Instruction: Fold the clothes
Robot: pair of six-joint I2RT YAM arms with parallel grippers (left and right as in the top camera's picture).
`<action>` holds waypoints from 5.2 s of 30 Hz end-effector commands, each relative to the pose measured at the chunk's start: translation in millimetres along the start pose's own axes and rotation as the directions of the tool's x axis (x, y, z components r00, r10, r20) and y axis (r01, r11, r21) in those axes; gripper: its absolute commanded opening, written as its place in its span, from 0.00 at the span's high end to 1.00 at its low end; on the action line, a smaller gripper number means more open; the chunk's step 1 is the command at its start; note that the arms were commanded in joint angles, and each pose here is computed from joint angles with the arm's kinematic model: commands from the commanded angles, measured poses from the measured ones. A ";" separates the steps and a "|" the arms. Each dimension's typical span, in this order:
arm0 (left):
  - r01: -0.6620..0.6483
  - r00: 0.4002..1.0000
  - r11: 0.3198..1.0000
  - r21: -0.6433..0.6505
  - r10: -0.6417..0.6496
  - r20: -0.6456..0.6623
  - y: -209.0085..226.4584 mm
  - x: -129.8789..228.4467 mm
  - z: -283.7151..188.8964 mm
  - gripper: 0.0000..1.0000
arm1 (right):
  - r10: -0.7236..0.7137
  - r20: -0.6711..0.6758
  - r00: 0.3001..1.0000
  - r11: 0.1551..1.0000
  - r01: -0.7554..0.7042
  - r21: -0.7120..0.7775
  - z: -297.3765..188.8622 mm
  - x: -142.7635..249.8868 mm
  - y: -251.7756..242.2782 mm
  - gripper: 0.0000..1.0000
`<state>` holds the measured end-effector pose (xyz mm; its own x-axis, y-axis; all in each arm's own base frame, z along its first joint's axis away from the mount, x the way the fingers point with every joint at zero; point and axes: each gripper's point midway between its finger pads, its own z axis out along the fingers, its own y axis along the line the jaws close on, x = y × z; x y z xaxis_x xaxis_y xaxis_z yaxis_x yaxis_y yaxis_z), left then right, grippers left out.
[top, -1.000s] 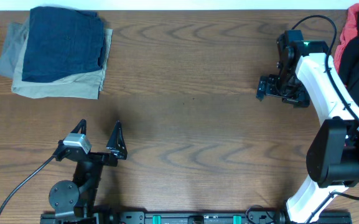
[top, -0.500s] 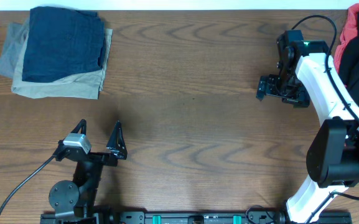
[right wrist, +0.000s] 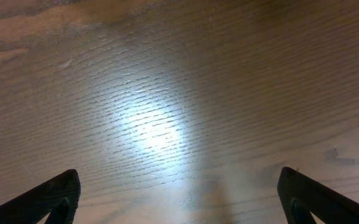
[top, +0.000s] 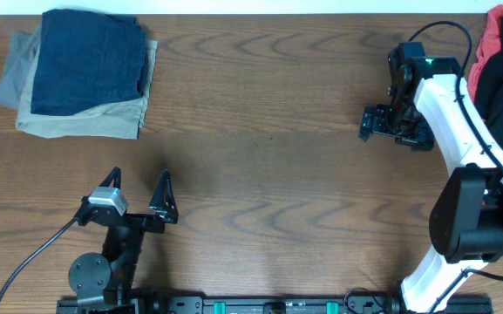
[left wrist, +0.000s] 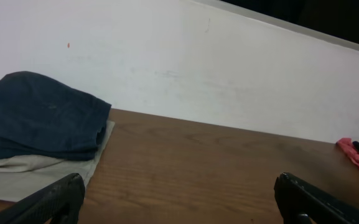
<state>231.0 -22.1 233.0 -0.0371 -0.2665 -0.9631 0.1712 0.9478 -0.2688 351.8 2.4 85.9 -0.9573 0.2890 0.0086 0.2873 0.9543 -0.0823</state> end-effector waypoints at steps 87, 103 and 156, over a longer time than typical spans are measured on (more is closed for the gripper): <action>-0.017 0.999 1.000 -0.002 0.017 0.028 -1.5 -8.5 -2.1 0.02 | 0.186 0.965 0.186 0.907 0.345 -0.242 -99.5 107.7 -25.1 0.01; -0.017 0.999 1.000 -0.002 0.017 0.028 -1.5 -8.5 -2.1 0.02 | 0.225 0.974 0.039 0.913 0.340 -0.225 -87.0 103.8 -30.3 0.01; -0.017 0.999 1.000 -0.002 0.017 0.028 -1.5 -8.5 -2.1 0.02 | 0.188 0.977 0.101 0.927 0.310 -0.211 -68.3 102.3 -34.4 0.01</action>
<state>230.6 -22.1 233.6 -0.0341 -0.2657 -0.9634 0.1721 0.9481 -0.2676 246.4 6.8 157.8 -0.0771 0.1478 -0.9860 -0.0323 0.9881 0.1506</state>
